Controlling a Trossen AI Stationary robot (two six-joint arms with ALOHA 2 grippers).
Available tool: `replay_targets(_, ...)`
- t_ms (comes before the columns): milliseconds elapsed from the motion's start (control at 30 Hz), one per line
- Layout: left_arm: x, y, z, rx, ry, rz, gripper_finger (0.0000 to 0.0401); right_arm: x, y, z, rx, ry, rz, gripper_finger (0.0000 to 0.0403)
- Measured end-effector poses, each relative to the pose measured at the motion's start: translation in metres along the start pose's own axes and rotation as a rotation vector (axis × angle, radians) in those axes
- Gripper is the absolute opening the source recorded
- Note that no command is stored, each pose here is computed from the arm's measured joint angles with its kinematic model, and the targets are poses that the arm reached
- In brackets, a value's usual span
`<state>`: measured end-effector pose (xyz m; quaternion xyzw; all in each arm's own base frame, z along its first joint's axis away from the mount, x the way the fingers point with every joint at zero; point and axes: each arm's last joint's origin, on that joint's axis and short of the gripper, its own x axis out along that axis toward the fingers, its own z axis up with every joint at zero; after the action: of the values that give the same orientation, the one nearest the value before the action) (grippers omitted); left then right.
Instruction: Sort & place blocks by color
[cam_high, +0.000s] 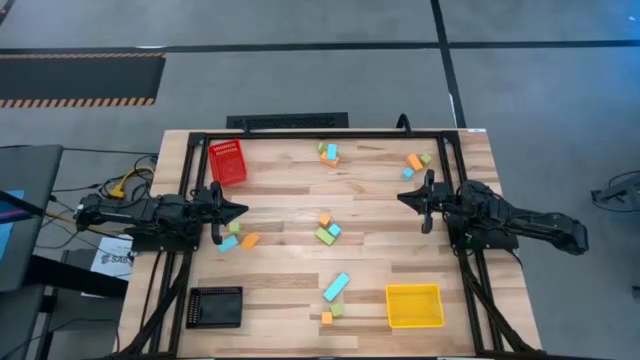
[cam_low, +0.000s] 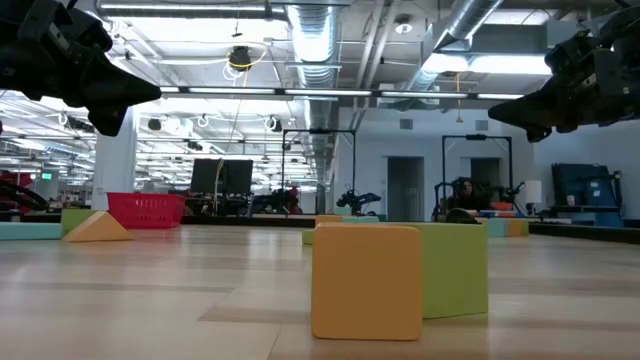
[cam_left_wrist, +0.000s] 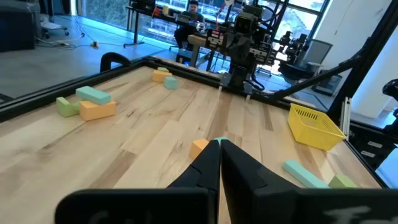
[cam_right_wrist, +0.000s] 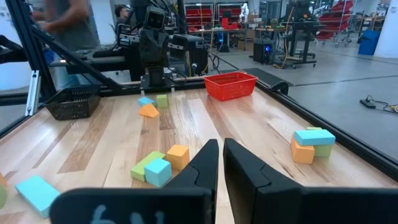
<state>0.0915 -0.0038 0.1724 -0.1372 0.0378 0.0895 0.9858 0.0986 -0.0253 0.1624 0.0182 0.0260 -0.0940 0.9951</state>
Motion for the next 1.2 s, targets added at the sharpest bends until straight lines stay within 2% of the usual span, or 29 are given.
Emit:
replay_targets(500, 0.000, 0.000, 0.000, -0.001, -0.001, 0.000, 0.0000, 0.000, 0.000, 0.000, 0.000, 0.001, 0.000, 0.0049)
replay_targets(567, 0.000, -0.001, 0.000, -0.098, 0.004, -0.020, 0.0000, 0.000, 0.000, 0.000, 0.000, 0.001, 0.000, 0.0049)
replay_targets(667, 0.000, -0.003, -0.001, -0.371, 0.045, -0.102, 0.0000, 0.000, 0.000, 0.000, 0.000, 0.001, 0.000, 0.0049)
replay_targets(800, 0.001, -0.003, 0.001, -0.529, 0.019, -0.073, 0.0000, 0.000, 0.000, 0.000, 0.000, 0.000, 0.000, 0.0049)
replay_targets(967, 0.000, 0.000, 0.006, -0.736, -0.095, 0.004, 0.0000, 0.000, 0.000, 0.001, -0.006, -0.008, 0.000, 0.0049)
replay_targets(1067, 0.000, 0.003, 0.007, -0.776, -0.165, 0.092, 0.0000, 0.000, 0.000, 0.002, -0.009, -0.030, 0.001, 0.0049)
replay_targets(1200, -0.001, 0.002, 0.013, -0.660, -0.228, 0.108, 0.0000, 0.000, 0.000, 0.006, -0.012, -0.065, 0.003, 0.0049)
